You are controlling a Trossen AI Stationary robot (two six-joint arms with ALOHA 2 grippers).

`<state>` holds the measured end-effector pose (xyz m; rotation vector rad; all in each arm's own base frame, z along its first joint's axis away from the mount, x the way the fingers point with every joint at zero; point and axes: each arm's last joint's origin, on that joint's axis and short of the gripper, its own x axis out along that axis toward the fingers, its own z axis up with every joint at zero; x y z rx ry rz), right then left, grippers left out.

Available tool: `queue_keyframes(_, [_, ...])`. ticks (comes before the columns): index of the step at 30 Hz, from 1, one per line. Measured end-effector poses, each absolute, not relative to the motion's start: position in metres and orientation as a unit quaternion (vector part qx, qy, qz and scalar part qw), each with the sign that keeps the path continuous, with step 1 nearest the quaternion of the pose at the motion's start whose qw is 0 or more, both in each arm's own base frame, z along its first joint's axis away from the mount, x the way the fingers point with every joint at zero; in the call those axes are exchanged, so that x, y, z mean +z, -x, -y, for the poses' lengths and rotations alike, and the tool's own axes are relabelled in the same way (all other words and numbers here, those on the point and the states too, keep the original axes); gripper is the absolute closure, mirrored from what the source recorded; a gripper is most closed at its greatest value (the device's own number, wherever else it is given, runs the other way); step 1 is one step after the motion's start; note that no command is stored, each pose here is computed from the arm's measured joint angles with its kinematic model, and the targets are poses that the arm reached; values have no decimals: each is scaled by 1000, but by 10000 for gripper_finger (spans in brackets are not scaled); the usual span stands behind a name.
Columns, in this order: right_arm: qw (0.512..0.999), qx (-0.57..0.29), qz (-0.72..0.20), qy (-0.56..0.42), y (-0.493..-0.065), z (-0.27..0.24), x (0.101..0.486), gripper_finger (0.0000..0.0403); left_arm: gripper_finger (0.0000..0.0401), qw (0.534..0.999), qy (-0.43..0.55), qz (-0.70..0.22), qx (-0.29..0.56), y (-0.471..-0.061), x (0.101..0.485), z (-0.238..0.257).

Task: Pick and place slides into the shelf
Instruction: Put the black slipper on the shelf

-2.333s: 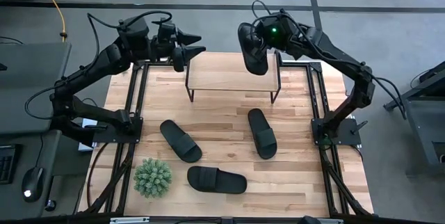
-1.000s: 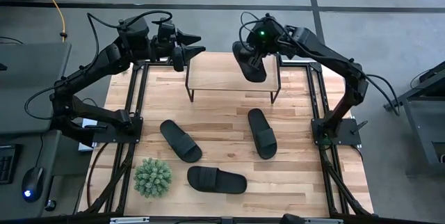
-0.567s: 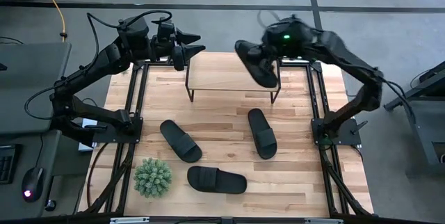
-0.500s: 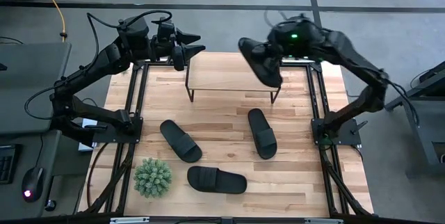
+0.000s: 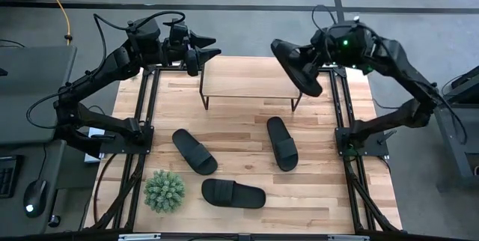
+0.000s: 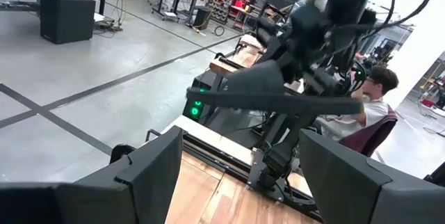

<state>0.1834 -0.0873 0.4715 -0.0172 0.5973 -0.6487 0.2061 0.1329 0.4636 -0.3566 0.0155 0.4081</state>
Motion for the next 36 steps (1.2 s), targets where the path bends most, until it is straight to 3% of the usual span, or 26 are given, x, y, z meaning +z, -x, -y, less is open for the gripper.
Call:
queue_keyframes(4, [914,-317,-255,6,-180,84,428,403,130,961,188,-5,201,-206,464,-133])
queue_keyframes(10, [917,-357,-176,38,-185,81,395,403,130,959,199,-3,201,-206,464,-133])
queue_keyframes(16, [859,-433,-258,96,-197,85,375,403,130,958,199,-2,205,-206,464,-133])
queue_keyframes(23, [823,-459,-307,132,-215,93,360,403,130,958,199,-2,205,-206,464,-133])
queue_keyframes(36, [819,-446,-340,119,-229,120,341,403,130,957,193,-1,214,-206,464,-134])
